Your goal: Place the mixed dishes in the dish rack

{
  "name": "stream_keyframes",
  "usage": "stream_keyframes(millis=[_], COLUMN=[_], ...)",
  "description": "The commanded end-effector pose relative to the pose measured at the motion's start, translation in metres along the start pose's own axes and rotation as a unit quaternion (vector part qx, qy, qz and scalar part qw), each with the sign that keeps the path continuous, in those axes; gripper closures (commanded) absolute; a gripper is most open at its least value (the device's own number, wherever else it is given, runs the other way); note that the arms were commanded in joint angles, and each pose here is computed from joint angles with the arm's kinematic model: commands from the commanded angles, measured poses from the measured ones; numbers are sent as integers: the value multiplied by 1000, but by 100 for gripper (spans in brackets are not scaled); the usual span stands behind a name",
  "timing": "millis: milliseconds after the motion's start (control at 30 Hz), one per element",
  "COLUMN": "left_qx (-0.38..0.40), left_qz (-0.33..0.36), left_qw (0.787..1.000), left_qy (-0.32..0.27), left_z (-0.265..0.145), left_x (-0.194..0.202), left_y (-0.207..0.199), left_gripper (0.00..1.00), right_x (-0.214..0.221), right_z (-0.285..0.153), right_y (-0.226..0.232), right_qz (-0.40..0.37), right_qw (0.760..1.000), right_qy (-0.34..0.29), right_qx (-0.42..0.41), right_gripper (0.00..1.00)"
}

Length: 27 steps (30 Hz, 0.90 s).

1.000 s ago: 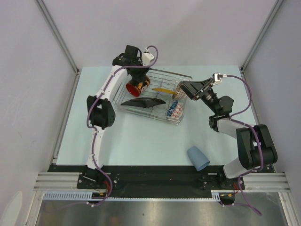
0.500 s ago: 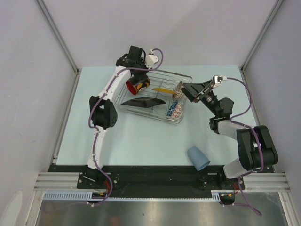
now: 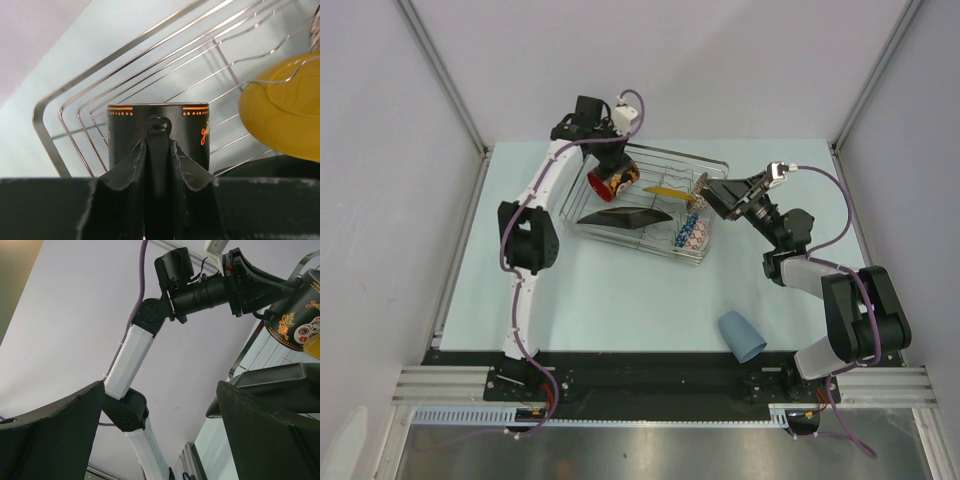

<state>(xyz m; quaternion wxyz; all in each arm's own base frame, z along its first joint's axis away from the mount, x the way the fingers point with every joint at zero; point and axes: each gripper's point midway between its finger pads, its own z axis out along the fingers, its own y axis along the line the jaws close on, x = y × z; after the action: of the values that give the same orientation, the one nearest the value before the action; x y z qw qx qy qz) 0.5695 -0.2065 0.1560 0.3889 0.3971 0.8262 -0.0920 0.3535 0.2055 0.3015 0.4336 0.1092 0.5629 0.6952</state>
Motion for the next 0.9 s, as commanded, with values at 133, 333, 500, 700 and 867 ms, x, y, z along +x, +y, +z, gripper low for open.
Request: stream_keyframes(millis=[133, 333, 500, 700, 867], left_qx=[85, 72, 28, -23, -71], left_qz=[-210, -220, -185, -146, -141], left_qw=[939, 919, 912, 907, 894], left_qy=[-258, -319, -364, -395, -420], left_z=[-81, -97, -116, -137, -151], left_x=[-88, -110, -133, -127, -113], left_y=[13, 14, 17, 20, 25], left_gripper=[100, 100, 100, 100, 100], right_x=[6, 13, 17, 21, 27], right_z=[0, 1, 3, 5, 4], right_y=[20, 9, 4, 0, -1], right_qz=[-56, -57, -56, -56, -54], right_qw=[998, 998, 998, 998, 998], right_qy=[10, 20, 22, 27, 38], right_qx=[-33, -14, -5, 4, 9], right_gripper=[0, 0, 0, 0, 0])
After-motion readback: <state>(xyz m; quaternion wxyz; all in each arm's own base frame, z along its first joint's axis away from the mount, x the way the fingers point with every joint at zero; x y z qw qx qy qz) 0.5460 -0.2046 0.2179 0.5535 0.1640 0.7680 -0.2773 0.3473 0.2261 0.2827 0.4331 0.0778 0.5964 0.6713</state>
